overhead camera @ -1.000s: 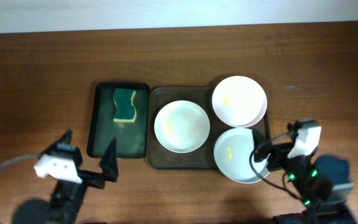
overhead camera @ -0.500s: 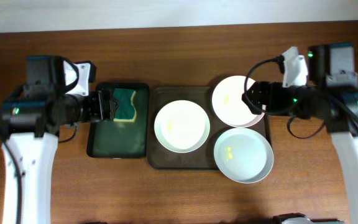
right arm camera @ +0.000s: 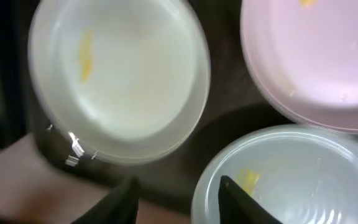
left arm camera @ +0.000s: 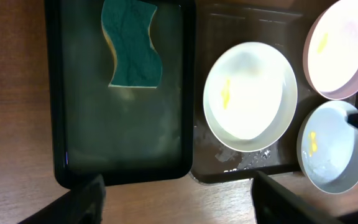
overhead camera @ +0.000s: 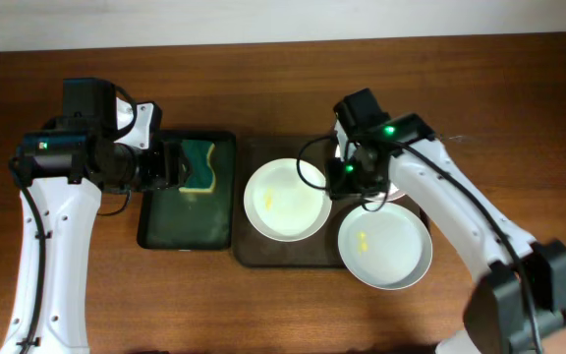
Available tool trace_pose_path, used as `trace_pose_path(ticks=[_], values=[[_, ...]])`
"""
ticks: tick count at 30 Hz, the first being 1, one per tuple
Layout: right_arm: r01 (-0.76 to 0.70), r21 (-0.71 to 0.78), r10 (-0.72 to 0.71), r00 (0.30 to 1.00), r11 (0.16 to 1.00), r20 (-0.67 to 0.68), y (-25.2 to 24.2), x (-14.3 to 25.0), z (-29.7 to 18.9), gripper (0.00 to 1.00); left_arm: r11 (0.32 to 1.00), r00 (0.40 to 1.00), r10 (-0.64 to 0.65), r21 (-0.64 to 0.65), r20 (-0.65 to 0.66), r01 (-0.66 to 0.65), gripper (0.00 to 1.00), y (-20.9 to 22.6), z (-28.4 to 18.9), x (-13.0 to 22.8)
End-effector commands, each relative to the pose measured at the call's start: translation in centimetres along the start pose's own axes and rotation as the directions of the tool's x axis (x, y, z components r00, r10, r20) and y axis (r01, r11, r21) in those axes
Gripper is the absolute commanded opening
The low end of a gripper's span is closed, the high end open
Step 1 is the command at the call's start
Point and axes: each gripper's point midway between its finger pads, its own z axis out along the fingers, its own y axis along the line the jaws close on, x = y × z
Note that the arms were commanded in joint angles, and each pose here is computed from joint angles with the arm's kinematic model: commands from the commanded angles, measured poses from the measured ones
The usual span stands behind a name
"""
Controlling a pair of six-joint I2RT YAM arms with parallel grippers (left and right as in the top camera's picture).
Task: Clean dirty plates on tray and stack at the side
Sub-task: 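Move left gripper to the sponge and right gripper to the front-left plate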
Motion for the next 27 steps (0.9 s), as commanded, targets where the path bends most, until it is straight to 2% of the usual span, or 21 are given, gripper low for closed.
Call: trace_pose_path(ticks=[1,2,3,6,7,8,9,15,27], values=[[-0.009,0.068,0.01,1.0,0.998,-0.008,-1.3,-1.1,2.9,0.58,1.0,1.0,0.015,0.009,0.002,-0.015,0.7,-0.2,0.0,-0.2],[0.02,0.058,-0.019,1.0,0.998,-0.012,-1.2,-1.3,3.4,0.88,1.0,1.0,0.016,0.009,0.004,-0.016,0.7,-0.2,0.0,-0.2],[0.052,0.053,-0.051,0.999,0.997,-0.01,-1.1,-1.5,3.7,0.98,1.0,1.0,0.016,0.009,0.005,-0.016,0.7,-0.2,0.0,-0.3],[0.081,0.04,-0.082,0.996,0.996,0.018,-0.8,-2.3,3.8,0.98,1.0,1.0,0.019,0.009,0.015,-0.019,0.7,-0.3,0.0,-0.5],[0.081,0.041,-0.082,0.996,0.996,0.021,-0.8,-2.3,3.8,0.92,1.0,1.0,0.02,0.009,0.018,-0.02,0.7,-0.3,0.0,-0.6],[0.08,0.041,-0.081,0.997,0.996,0.017,-0.8,-2.2,3.9,0.4,1.0,1.0,0.019,0.009,0.018,-0.02,0.7,-0.3,0.0,-0.6],[0.073,0.043,-0.073,0.997,0.996,0.009,-0.9,-2.0,4.0,0.19,1.0,1.0,0.02,0.008,0.018,-0.02,0.7,-0.2,0.0,-0.6],[0.042,0.068,-0.044,0.999,0.997,0.02,-2.0,-1.3,6.1,0.24,1.0,1.0,0.02,0.008,0.019,-0.02,0.7,-0.2,0.0,-0.6],[0.03,0.046,-0.034,0.995,0.999,0.094,-2.3,-1.7,8.8,0.22,1.0,1.0,0.02,0.009,0.017,-0.02,0.71,-0.3,0.0,-0.6]])
